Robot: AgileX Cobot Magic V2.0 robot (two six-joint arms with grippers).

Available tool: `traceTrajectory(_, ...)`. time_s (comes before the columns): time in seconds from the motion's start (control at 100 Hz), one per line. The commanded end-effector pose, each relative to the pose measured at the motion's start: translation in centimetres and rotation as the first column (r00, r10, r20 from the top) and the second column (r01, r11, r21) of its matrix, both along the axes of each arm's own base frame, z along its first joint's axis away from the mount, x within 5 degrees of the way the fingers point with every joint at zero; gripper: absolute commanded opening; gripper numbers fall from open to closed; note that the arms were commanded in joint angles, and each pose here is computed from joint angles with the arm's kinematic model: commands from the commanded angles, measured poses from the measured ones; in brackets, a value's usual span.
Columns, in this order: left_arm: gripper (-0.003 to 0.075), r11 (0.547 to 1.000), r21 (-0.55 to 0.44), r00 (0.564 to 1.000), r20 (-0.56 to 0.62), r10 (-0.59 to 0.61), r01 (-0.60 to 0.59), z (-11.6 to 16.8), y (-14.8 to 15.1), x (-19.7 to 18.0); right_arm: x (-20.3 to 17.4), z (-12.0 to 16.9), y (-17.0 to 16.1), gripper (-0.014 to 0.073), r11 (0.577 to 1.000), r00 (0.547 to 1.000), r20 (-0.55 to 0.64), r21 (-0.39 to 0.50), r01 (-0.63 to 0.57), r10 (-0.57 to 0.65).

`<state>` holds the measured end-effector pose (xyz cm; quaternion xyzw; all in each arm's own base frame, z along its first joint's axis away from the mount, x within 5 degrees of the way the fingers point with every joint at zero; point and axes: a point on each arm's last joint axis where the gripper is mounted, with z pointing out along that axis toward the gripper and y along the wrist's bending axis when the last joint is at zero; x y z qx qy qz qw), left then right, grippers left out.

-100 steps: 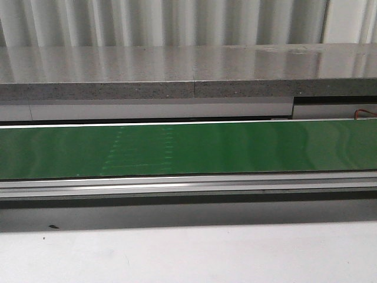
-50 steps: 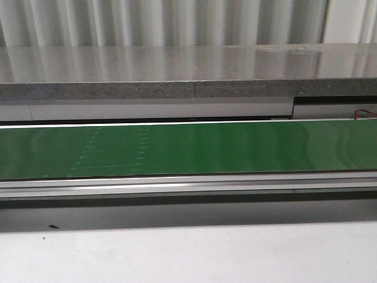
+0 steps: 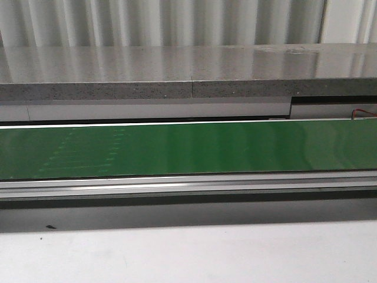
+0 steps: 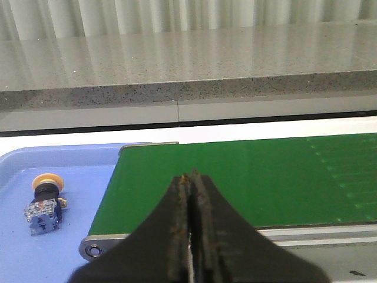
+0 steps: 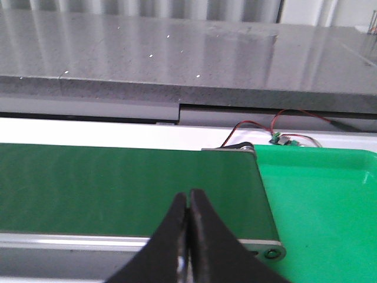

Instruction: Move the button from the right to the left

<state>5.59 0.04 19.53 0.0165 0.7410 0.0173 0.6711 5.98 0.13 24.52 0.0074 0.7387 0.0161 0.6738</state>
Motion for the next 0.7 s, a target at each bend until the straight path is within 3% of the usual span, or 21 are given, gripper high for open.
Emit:
traceTrajectory(0.0,-0.0021,1.0,-0.009,0.997,0.071,-0.007,0.008,-0.4,-0.1,0.0,0.3,0.8,-0.4,-0.0068,0.999,0.986,0.16,-0.018,0.051,-0.048)
traceTrajectory(0.3,-0.002,1.0,-0.009,0.997,0.071,-0.007,0.008,-0.4,-0.1,0.0,-0.3,-3.5,-0.7,-0.0068,0.992,0.978,0.175,-0.023,0.121,-0.116)
traceTrajectory(0.69,-0.002,1.0,-0.009,0.997,0.071,-0.007,0.008,-0.4,-0.1,0.0,-0.6,-3.7,-0.7,-0.0068,0.992,0.981,0.161,-0.045,0.121,-0.112)
